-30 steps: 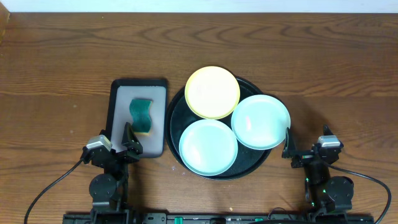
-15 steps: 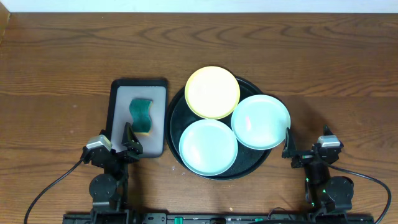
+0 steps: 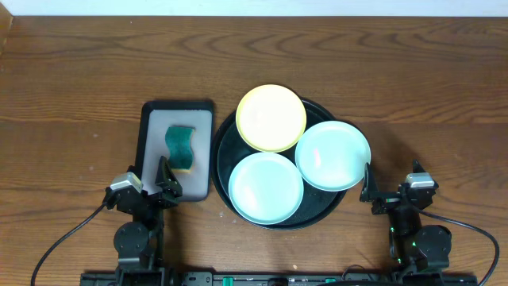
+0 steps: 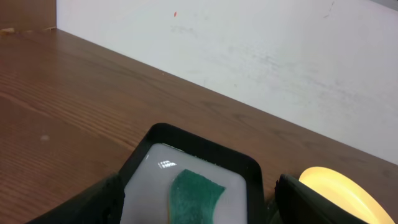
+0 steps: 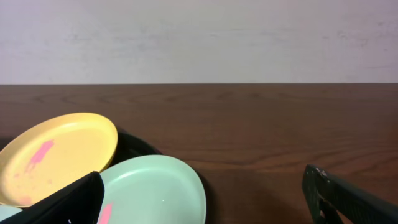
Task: Clean dirty plates on tray and stack at the side
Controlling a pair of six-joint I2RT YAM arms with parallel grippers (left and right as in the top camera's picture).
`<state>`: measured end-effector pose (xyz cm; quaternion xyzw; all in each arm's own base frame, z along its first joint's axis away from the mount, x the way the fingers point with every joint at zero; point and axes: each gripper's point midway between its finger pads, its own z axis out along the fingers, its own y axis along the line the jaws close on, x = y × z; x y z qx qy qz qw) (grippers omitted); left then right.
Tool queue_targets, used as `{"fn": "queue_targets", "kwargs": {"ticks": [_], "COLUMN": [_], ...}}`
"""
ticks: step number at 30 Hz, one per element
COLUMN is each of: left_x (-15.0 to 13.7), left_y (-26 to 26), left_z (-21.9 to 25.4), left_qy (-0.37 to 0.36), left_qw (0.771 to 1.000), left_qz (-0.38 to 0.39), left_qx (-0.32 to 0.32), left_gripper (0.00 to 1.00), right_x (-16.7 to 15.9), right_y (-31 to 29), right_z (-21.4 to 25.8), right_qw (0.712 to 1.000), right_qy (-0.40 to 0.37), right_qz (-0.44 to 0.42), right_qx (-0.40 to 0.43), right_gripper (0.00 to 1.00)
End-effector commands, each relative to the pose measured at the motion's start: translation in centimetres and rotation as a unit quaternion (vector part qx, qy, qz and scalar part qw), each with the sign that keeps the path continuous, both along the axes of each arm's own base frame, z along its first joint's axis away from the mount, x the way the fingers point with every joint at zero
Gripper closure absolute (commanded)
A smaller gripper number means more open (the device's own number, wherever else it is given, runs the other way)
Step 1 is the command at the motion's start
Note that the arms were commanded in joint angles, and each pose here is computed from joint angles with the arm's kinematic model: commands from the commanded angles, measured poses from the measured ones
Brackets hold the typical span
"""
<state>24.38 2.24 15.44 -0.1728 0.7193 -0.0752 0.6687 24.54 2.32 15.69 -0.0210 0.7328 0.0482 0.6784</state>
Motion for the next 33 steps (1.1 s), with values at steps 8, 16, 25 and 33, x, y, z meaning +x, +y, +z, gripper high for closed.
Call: {"fn": "queue_targets", "kwargs": {"ticks": [8,16,25,33], "left_x": [-0.1,-0.1,-0.1,-0.1], "left_y": [0.2,0.2,0.2,0.2], "left_z": [-1.8,-1.8,-1.8,-1.8], "left_qy": [0.030,0.030,0.030,0.030], "left_qw": [1.000,1.000,1.000,1.000], "left_qz": [0.006,0.006,0.006,0.006], "left_qx": [0.005,0.005,0.005,0.005], "left_gripper": [0.22,0.22,0.22,0.22], "right_x": [0.0,0.0,0.0,-0.3], "right_y": [-0.2,-0.2,0.2,0.8], "right_z": [-0.1,-0.1,-0.4,-0.3], "right_qw": [1.000,1.000,0.997,0.997], "right_qy": [0.002,0.003,0.015,0.027], "right_qz": [-0.006,-0.006,0.001,0.018], "right_qx": [0.001,0.010,0.074,0.072], "right_gripper": [0.01,0.01,0.01,0.01]}}
